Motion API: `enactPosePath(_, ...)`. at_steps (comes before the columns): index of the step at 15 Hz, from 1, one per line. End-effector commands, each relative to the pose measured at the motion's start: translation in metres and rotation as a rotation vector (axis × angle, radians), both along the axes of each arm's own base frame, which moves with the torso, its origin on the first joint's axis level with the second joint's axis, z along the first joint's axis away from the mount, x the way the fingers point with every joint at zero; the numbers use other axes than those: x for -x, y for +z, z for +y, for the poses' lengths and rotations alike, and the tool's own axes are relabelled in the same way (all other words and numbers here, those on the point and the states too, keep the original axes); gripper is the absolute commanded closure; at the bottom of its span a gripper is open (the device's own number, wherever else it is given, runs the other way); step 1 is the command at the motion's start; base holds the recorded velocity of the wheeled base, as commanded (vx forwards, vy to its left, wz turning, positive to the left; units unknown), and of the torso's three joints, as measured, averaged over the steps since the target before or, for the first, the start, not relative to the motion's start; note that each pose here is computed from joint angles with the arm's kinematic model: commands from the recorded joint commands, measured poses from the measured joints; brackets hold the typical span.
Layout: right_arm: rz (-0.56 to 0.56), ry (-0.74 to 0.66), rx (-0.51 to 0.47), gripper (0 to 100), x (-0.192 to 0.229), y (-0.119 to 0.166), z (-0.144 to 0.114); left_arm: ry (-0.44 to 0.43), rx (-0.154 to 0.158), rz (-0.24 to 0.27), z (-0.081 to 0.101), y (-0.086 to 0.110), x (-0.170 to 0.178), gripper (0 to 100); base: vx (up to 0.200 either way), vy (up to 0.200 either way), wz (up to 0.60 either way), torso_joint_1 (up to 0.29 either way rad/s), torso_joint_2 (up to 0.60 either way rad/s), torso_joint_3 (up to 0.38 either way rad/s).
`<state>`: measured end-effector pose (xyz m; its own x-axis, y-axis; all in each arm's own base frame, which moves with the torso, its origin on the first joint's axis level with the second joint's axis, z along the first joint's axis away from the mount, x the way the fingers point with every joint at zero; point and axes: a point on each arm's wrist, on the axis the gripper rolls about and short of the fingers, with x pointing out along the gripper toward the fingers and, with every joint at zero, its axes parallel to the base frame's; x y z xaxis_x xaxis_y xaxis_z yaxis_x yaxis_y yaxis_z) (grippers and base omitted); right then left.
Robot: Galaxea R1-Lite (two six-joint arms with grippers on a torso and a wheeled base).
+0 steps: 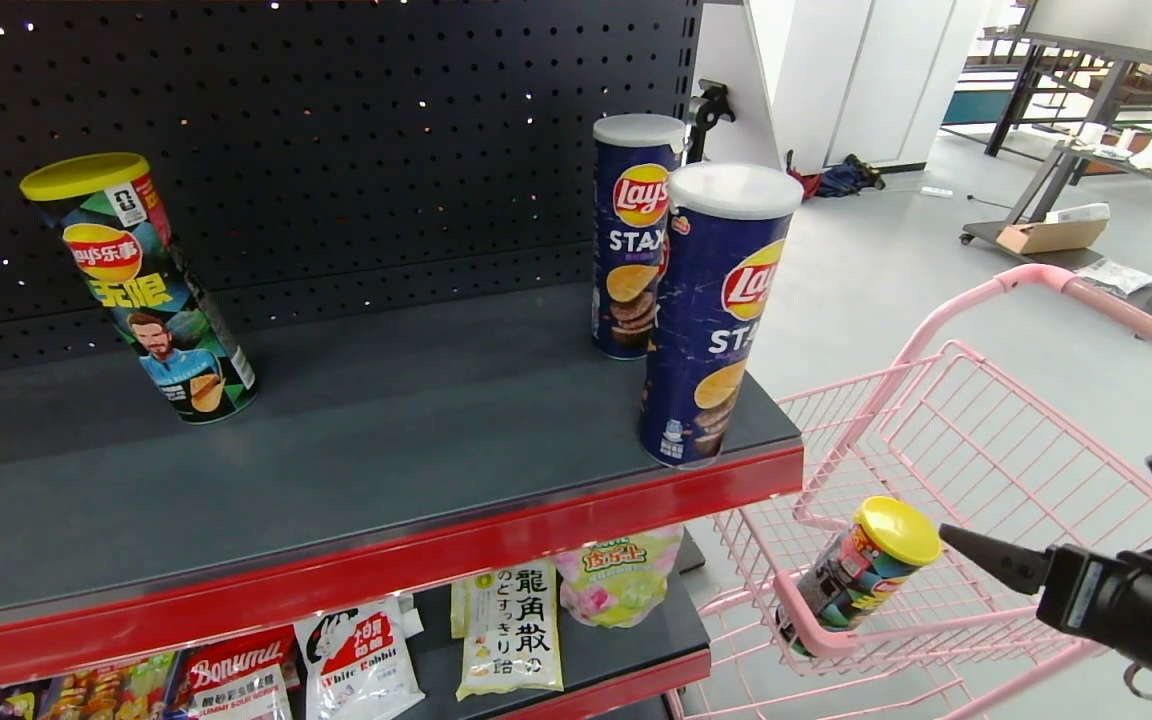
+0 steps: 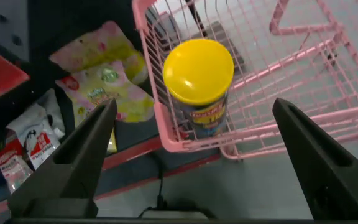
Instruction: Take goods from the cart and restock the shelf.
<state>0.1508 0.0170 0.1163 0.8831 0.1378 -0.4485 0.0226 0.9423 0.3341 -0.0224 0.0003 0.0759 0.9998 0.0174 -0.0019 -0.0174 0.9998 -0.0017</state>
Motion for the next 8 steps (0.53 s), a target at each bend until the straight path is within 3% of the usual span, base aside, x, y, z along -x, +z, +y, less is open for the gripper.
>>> enactPosePath(1, 0.121, 0.001, -0.002, 0, -0.015, -0.019, 0.003, 0.001, 0.0, 0.0, 0.0, 0.0, 0.0, 0, 0.0, 0.0, 0.0, 0.0, 0.0, 0.0)
enactPosePath(8, 0.168, 0.055, -0.01, 0, -0.039, -0.038, 0.021, 0.001, 0.0, 0.0, 0.0, 0.0, 0.0, 0, 0.0, 0.0, 0.0, 0.0, 0.0, 0.0)
